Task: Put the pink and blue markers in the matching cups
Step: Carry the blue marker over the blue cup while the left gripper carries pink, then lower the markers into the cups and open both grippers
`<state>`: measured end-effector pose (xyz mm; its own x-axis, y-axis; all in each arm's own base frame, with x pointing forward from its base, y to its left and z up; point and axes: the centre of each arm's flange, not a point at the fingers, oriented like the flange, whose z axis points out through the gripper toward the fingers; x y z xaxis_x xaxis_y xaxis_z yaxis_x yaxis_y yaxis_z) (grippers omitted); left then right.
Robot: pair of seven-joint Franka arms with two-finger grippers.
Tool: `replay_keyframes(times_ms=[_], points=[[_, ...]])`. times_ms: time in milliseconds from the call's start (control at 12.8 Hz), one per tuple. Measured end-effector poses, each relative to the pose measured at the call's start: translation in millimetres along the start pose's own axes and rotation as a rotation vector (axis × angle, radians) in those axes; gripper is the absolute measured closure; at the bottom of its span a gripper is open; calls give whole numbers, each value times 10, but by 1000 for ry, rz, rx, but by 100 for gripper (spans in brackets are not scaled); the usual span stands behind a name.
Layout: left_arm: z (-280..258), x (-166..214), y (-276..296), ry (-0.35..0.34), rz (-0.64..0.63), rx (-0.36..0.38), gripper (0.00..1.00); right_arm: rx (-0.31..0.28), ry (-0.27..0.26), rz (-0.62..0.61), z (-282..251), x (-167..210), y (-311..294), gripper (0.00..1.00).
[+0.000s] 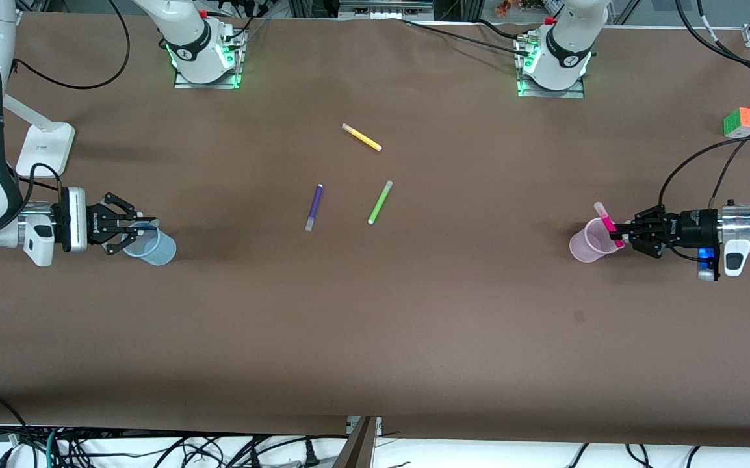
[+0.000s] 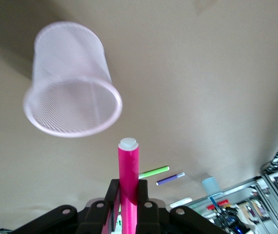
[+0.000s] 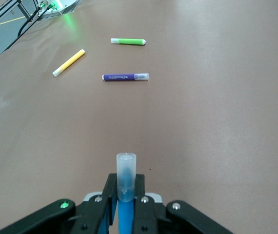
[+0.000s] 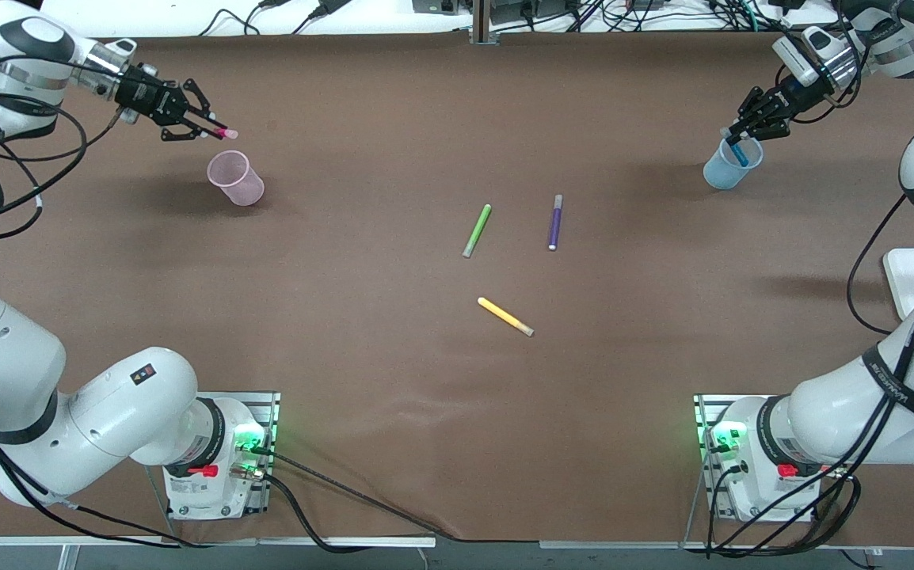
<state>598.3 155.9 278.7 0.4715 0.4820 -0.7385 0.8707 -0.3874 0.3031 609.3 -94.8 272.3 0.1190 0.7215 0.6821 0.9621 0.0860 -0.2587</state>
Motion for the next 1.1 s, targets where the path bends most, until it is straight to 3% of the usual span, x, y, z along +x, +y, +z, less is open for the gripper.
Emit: replay_keyframes(times_ms=[235,392,627,940,1096], points=[[-27,466,-479,-99,-17,-122,82,1,7,5,12,-89,-3,83],[89,691,-695,-166,-37,-184,82,7,13,13,27,-133,-9,78],[164,706,-676,-200,-26,-200,82,-5,15,98,-30,-113,11,46],[170,626,-559,-215,-19,-188,82,-64,1,349,-354,239,125,1],[162,559,-525,-244,-44,-173,82,-85,-3,456,-529,504,173,0]])
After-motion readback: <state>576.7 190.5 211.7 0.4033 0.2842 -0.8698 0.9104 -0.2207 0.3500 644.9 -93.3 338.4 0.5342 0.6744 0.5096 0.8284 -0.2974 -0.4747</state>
